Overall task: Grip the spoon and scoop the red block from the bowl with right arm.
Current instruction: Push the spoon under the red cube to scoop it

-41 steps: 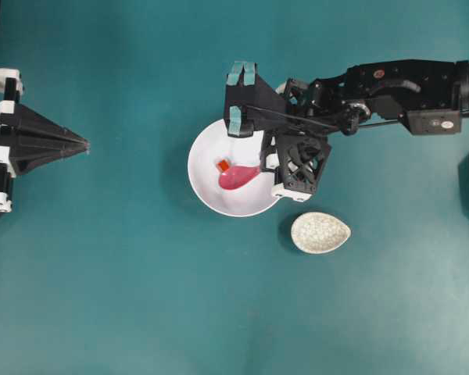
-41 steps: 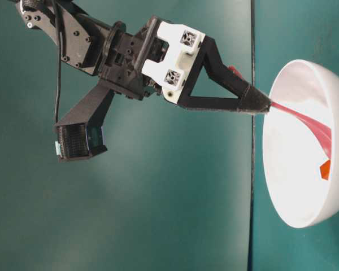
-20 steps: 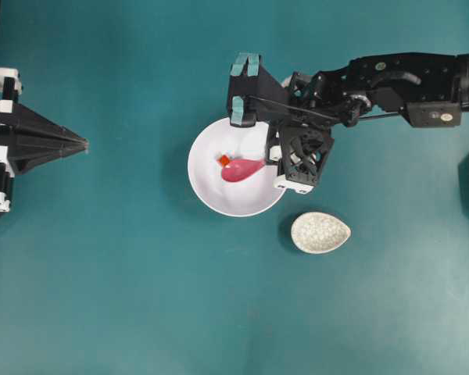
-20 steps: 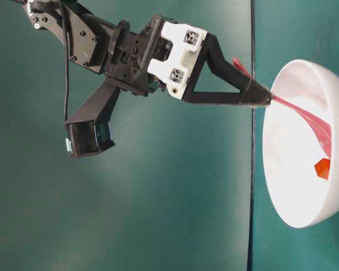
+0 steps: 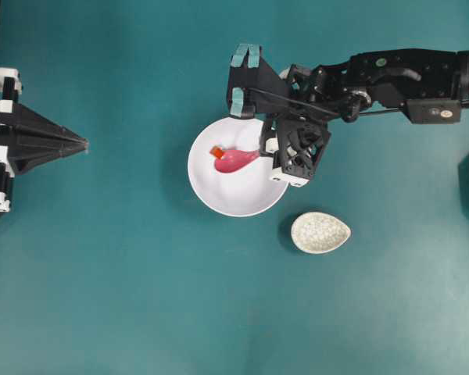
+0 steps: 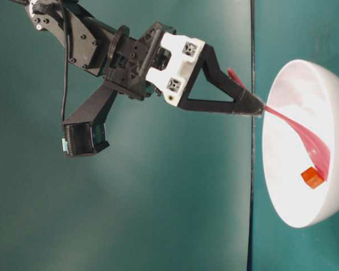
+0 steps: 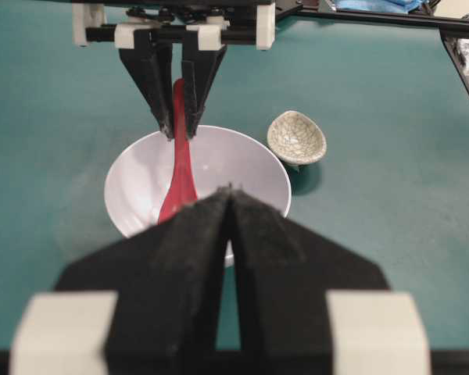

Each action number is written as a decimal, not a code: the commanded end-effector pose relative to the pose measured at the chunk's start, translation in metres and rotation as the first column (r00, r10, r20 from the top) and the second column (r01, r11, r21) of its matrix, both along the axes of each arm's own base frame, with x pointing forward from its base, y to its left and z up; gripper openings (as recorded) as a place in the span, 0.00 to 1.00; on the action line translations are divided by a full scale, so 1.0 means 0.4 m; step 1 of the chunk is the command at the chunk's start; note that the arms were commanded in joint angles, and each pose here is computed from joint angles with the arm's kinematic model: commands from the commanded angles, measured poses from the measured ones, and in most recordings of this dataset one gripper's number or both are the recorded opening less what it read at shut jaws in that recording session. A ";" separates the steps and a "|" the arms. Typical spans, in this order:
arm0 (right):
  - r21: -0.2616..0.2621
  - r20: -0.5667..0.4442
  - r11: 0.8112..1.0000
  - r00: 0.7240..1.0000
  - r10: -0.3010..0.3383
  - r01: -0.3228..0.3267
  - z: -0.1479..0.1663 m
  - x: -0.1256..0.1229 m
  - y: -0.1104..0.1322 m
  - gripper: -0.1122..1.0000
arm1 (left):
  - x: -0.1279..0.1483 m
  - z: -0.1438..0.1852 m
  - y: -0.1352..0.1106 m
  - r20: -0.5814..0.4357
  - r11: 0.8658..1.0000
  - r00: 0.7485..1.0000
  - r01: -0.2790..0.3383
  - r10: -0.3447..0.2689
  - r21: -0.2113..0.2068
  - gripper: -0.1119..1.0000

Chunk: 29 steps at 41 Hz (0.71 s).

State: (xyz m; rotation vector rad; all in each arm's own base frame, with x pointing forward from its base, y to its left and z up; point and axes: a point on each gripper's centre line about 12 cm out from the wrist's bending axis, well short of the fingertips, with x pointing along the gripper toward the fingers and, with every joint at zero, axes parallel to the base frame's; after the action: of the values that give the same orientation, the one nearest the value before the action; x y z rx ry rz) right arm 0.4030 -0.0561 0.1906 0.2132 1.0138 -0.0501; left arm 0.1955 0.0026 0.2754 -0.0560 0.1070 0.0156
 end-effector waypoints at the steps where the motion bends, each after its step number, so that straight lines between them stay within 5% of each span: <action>1: -0.013 0.058 1.000 0.998 -0.006 0.006 0.045 0.004 -0.004 0.31 | 0.006 0.030 0.001 0.031 1.000 1.000 -0.001 0.001 0.005 0.10; 29: -0.031 0.117 0.999 0.993 -0.023 0.026 0.051 0.004 -0.009 0.31 | 0.006 0.032 0.001 0.035 1.000 0.999 -0.002 0.002 0.004 0.10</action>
State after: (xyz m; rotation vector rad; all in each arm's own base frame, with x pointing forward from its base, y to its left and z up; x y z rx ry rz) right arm 0.4053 -0.0579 0.1930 0.2037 0.9524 -0.0682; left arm 0.1955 0.0026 0.2754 -0.0560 0.1070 0.0156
